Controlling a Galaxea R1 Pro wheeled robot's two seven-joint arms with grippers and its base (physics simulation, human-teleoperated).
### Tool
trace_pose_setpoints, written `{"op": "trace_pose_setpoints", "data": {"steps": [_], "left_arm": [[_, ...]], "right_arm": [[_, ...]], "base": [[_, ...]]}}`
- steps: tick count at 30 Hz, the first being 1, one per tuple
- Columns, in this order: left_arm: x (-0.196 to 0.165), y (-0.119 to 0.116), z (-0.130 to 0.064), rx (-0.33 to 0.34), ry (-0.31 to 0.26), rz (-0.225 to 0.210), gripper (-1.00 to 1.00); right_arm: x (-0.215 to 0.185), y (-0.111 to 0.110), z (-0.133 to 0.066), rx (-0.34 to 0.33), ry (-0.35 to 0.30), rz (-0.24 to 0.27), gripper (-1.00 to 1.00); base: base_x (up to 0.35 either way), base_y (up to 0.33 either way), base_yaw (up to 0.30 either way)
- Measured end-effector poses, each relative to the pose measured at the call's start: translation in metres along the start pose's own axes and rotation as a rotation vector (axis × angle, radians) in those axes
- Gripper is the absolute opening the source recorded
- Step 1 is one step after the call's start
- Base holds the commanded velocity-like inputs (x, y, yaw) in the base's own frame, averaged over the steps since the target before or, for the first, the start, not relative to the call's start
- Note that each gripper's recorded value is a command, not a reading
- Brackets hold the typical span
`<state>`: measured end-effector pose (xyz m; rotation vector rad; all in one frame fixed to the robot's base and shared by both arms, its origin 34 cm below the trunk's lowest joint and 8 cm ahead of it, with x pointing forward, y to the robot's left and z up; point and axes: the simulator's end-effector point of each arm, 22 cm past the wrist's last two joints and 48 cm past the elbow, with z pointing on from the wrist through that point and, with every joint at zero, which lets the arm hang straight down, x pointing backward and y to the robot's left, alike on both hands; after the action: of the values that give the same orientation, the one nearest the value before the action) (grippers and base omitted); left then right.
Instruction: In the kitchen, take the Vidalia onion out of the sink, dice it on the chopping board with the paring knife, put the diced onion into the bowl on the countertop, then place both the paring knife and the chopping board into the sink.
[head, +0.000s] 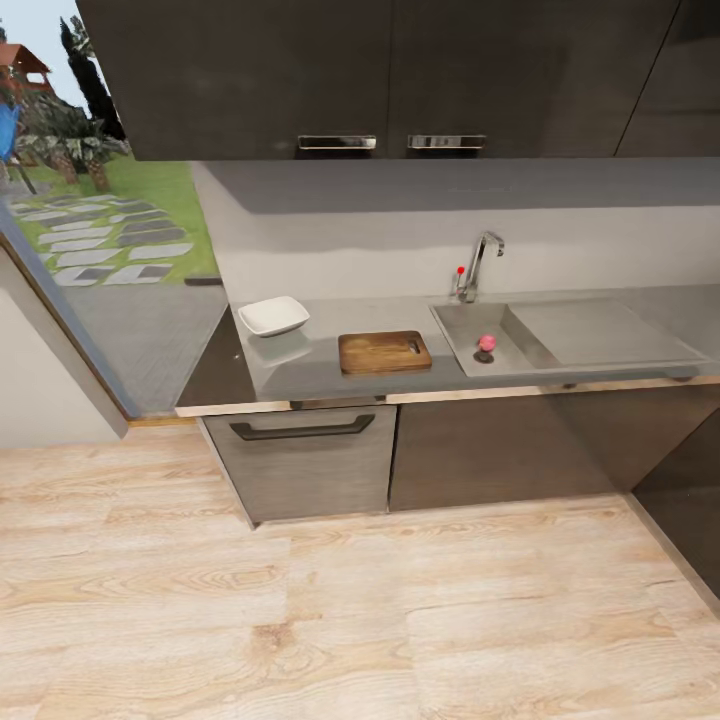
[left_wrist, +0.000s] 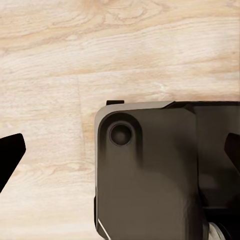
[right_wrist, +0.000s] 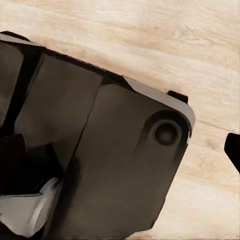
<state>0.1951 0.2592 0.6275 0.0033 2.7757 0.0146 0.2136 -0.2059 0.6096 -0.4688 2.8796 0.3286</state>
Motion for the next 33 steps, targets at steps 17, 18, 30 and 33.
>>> {"op": "trace_pose_setpoints", "data": {"steps": [17,18,30,33], "left_arm": [[-0.004,0.002,0.001,-0.005,-0.011,-0.003,1.0],[-0.005,0.002,0.001,-0.005,-0.013,-0.004,1.0],[-0.03,0.014,0.004,-0.143,-0.063,-0.035,1.0],[-0.033,0.017,0.004,-0.161,-0.072,-0.037,1.0]], "right_arm": [[0.021,-0.045,-0.021,0.206,-0.117,0.361,1.0],[0.016,-0.047,-0.022,0.212,-0.132,0.359,1.0],[-0.066,-0.086,-0.029,0.368,-0.334,0.397,1.0],[-0.068,-0.086,-0.029,0.368,-0.338,0.397,1.0]], "base": [[0.0,0.0,0.0],[0.0,0.0,0.0],[0.0,0.0,0.0],[0.0,0.0,0.0]]}}
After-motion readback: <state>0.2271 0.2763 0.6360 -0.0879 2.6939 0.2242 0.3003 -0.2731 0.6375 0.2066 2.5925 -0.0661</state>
